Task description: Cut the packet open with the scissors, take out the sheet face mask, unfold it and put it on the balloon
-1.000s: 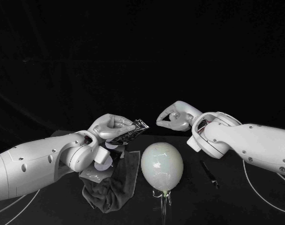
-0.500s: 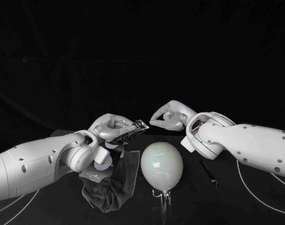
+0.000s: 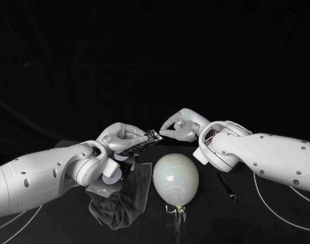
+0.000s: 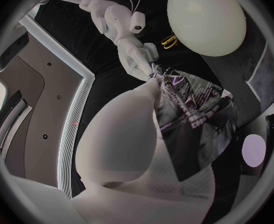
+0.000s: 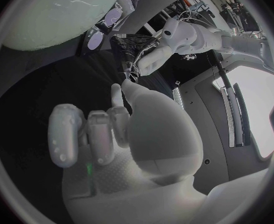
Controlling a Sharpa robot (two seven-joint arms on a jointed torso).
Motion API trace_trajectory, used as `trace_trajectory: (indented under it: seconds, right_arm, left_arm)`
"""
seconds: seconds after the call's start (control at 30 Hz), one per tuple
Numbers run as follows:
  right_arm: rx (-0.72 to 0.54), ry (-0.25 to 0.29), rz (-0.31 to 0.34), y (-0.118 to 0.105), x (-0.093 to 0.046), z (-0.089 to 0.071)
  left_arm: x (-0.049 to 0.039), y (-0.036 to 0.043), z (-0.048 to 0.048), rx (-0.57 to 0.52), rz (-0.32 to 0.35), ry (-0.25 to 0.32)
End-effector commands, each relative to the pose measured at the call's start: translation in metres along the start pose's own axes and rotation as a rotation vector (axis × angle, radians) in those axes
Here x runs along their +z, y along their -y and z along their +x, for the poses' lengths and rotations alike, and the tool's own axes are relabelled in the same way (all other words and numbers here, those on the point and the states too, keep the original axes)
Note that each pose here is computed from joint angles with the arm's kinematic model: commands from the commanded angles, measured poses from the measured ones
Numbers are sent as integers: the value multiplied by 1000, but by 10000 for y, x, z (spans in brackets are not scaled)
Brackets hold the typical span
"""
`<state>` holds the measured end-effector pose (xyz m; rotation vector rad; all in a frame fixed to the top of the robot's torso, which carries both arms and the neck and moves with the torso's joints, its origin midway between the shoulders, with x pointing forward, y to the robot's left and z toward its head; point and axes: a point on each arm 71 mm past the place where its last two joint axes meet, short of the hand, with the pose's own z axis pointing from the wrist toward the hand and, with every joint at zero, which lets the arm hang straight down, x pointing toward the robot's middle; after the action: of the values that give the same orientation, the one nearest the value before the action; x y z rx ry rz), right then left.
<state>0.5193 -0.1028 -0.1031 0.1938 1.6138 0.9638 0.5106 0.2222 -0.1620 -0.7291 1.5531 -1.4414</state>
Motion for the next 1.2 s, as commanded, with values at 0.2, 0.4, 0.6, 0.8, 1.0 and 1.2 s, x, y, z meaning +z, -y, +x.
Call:
trace_trajectory:
  seconds: [0.2,0.4,0.6,0.8,1.0,1.2]
  right_arm:
    - [-7,-19,5,-6,7,21]
    - [-9,-27,8,-4,9,28]
    - [-10,-35,7,-9,7,40]
    - [-12,-40,7,-11,5,48]
    - [-14,-46,9,-15,11,59]
    - [-16,-54,11,-16,22,77]
  left_arm:
    - [10,33,15,8,22,-2]
    - [10,33,13,8,21,-1]
    - [10,32,12,9,20,0]
    - [11,31,12,9,19,0]
    - [11,30,12,9,18,0]
    - [12,30,15,8,17,-1]
